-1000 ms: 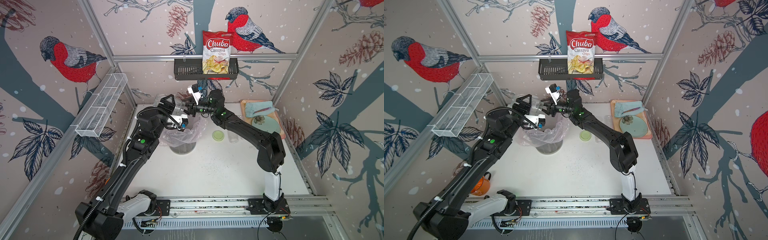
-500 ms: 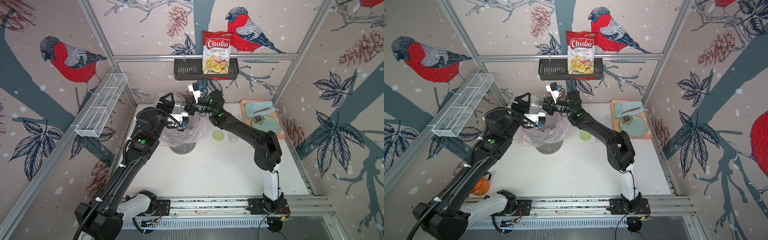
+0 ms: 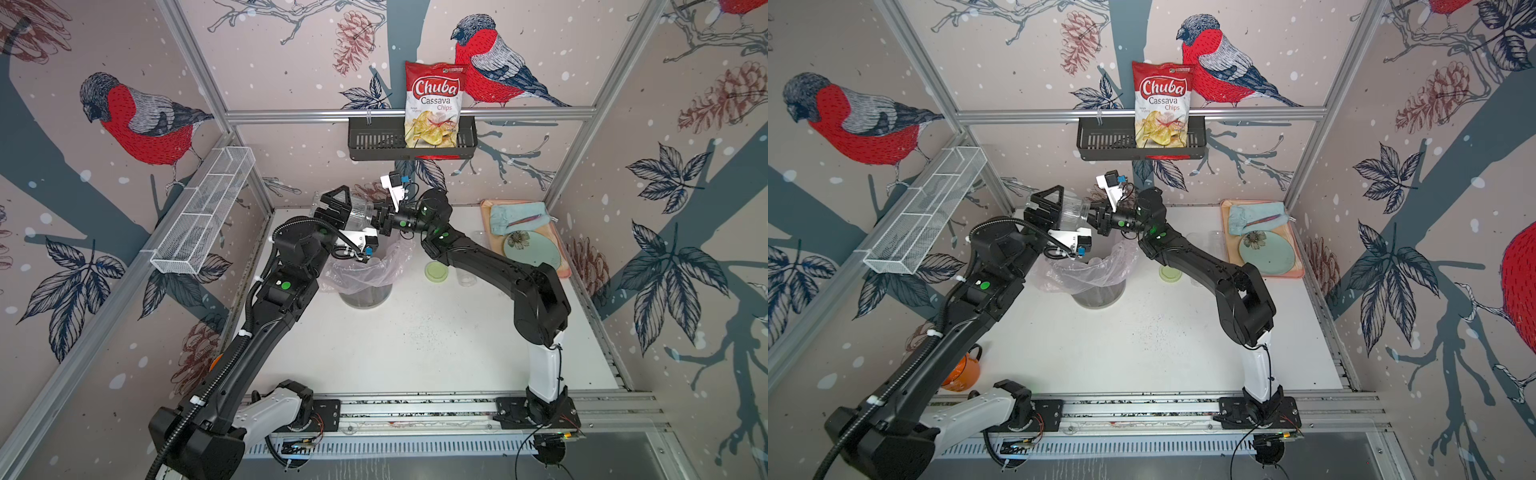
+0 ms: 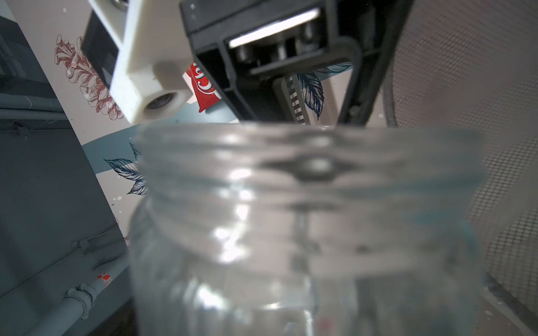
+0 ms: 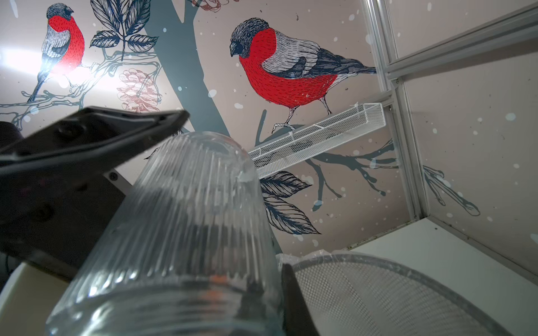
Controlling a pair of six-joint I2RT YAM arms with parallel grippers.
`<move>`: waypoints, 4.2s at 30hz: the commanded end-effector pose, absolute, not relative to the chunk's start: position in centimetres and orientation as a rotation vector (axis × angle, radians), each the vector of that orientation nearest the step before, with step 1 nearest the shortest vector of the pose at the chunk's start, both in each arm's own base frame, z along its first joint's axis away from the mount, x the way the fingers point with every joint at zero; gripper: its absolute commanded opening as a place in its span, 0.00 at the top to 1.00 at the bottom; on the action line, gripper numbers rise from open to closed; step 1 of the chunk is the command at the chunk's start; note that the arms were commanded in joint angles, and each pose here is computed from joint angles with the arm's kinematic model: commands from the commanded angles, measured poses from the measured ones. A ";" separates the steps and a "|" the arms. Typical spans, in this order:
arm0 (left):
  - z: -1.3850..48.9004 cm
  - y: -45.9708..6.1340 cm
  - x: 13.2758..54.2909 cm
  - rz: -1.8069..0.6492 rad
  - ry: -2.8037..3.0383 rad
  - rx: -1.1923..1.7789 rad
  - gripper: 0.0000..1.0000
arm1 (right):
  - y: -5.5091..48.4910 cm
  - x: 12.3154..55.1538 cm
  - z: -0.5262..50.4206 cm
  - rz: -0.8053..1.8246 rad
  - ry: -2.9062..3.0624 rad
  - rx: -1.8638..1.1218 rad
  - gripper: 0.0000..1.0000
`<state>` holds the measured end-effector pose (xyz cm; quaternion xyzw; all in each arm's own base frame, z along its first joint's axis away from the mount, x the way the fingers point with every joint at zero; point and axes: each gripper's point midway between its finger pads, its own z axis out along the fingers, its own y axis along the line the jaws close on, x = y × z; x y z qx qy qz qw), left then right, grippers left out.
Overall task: Empty moldy mung beans from jars
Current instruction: Pour the moldy mung beans from the jar into the trash bin, then place the jar at the center of the board.
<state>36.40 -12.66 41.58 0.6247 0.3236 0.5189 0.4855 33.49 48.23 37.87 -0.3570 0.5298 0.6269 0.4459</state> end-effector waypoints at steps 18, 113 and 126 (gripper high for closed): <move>44.0 -10.1 33.9 1.233 0.915 1.297 0.02 | 48.1 30.9 41.4 1.837 1.115 -0.881 1.00; 51.0 -1.7 26.5 0.702 1.175 0.368 0.02 | 49.1 33.1 44.5 1.530 0.985 -0.602 1.00; 51.2 -1.4 26.0 0.717 1.167 0.361 0.02 | 47.7 32.2 45.6 1.681 0.911 -0.600 1.00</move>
